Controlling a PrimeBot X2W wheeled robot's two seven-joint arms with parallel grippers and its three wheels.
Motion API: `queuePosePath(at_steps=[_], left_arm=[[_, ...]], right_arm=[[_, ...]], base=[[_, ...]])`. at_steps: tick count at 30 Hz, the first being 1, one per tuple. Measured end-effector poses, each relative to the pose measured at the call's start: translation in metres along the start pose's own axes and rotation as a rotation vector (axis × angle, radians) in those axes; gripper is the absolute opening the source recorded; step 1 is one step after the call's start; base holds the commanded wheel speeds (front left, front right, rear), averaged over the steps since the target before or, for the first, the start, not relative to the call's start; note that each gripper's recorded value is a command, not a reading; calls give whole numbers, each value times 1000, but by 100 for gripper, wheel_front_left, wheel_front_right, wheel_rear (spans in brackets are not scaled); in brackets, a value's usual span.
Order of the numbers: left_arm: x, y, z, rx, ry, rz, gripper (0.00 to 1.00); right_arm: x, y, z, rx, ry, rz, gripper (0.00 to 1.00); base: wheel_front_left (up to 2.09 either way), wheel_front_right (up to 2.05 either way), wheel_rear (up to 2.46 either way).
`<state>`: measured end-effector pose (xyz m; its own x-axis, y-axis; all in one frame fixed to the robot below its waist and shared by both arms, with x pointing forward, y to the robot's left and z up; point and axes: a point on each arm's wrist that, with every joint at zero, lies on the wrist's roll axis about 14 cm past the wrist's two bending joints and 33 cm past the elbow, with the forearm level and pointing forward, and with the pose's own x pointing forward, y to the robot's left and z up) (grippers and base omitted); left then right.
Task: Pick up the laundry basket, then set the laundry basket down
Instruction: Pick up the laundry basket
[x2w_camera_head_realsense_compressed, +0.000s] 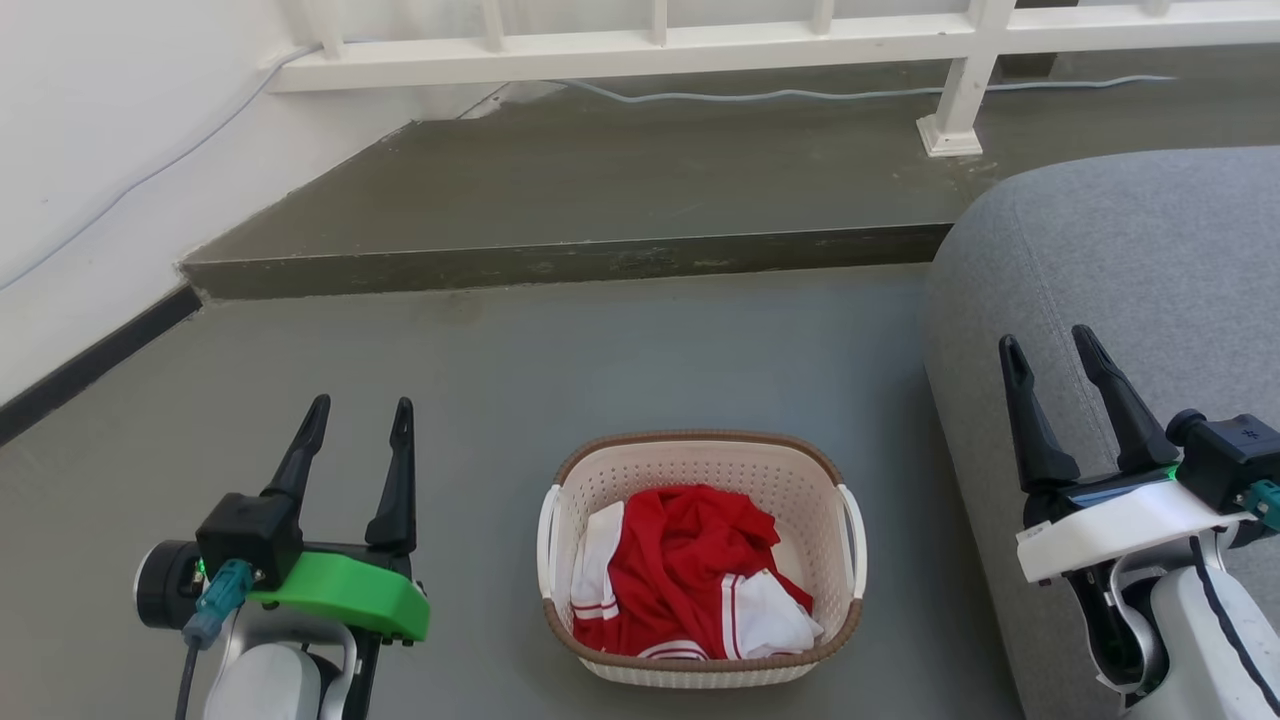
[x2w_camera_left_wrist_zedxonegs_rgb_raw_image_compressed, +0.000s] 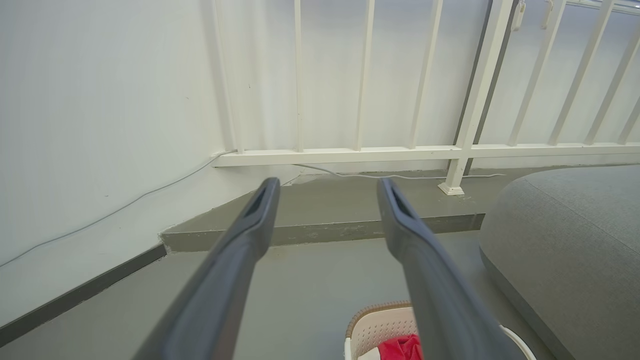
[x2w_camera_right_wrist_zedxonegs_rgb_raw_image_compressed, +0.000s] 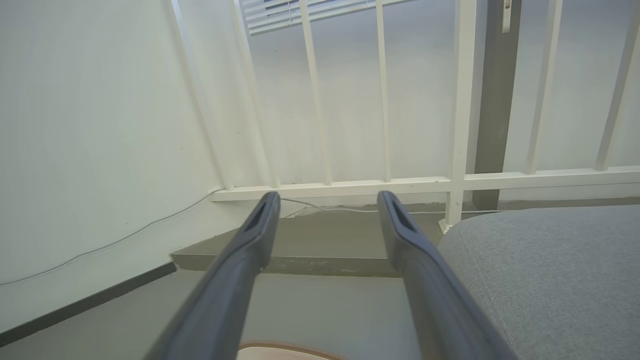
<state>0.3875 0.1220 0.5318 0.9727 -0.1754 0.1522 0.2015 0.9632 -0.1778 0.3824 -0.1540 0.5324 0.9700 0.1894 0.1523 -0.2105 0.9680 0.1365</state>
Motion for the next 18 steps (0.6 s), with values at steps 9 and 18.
queuePosePath(at_steps=[9,18], left_arm=[[4,0,-1,-4,0,-7,100],[15,0,-15,-8,31,-15,100]], right_arm=[[0,-2,-8,9,20,-12,100],[2,-12,-29,19,79,-38,100]], base=[[0,0,0],[0,0,0]])
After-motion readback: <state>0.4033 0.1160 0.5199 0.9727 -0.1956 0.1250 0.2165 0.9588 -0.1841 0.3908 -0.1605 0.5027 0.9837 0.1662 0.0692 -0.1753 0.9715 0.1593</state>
